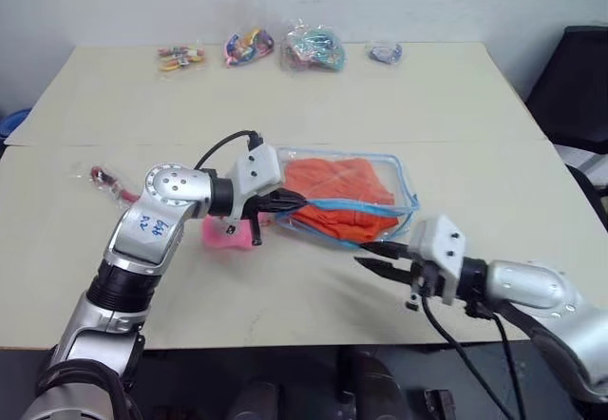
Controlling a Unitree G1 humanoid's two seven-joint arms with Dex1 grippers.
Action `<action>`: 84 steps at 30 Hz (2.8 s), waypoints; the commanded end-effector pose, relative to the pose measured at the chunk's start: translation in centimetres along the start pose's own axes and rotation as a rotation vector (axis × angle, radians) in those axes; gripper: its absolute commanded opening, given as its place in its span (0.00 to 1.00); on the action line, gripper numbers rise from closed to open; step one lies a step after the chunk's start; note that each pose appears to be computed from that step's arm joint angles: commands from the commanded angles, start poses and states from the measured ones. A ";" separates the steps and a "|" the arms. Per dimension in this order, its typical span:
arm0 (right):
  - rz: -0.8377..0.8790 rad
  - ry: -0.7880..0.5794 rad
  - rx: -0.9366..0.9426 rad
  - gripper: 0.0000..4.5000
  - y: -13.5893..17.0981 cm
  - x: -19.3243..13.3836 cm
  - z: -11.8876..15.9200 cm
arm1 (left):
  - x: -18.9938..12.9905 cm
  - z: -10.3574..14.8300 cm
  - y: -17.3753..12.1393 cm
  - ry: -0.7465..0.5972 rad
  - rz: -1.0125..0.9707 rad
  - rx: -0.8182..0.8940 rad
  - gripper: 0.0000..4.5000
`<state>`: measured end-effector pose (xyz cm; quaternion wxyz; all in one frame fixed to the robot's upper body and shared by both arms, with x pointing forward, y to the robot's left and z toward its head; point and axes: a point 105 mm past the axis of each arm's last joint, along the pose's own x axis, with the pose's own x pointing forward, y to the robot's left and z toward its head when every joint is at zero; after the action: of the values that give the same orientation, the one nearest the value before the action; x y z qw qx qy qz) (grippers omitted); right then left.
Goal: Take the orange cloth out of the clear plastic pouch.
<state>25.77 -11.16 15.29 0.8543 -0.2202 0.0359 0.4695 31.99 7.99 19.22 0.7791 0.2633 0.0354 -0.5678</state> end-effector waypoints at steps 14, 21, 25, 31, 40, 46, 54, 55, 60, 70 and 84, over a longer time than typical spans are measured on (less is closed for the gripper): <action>-0.160 0.080 -0.301 0.73 -3.2 2.3 -1.3 | 0.1 0.7 -0.5 -0.028 0.022 0.024 0.00; -0.173 0.098 -0.357 0.73 -3.7 2.7 -1.3 | 0.3 0.9 -0.6 -0.038 0.024 0.025 0.00; -0.157 0.136 -0.453 0.73 -3.7 2.8 -1.7 | 0.4 1.0 -0.6 -0.044 0.023 0.025 0.00; -0.115 0.142 -0.555 0.73 -3.2 3.0 -1.6 | 0.4 1.0 -0.5 -0.046 0.025 0.027 0.00; -0.140 0.222 -0.743 0.73 -4.6 5.0 -1.8 | 0.8 1.3 -0.8 -0.063 0.018 0.027 0.00; -0.116 0.331 -0.869 0.73 -4.6 6.4 -3.3 | 1.0 1.7 -0.5 -0.075 0.025 0.023 0.00; -0.123 0.342 -0.908 0.73 -4.2 7.6 -3.2 | 1.1 1.8 -0.5 -0.079 0.027 0.021 0.00; -0.118 0.342 -0.906 0.73 -4.2 7.8 -3.3 | 1.1 1.7 -0.5 -0.078 0.027 0.021 0.00; -0.101 0.313 -0.862 0.73 -3.9 7.3 -2.2 | 1.1 1.7 -0.1 -0.074 0.036 0.020 0.00; -0.016 0.214 -0.688 0.73 -1.8 6.0 -0.1 | 1.0 1.2 0.2 -0.063 0.049 0.022 0.00; -0.072 0.235 -0.693 0.73 -3.0 7.2 -0.4 | 1.2 1.3 0.0 -0.071 0.050 0.016 0.00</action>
<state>32.31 -6.73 13.35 0.7289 -0.5546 -0.0315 0.4003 32.42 6.55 18.94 0.7954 0.2417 0.0172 -0.5556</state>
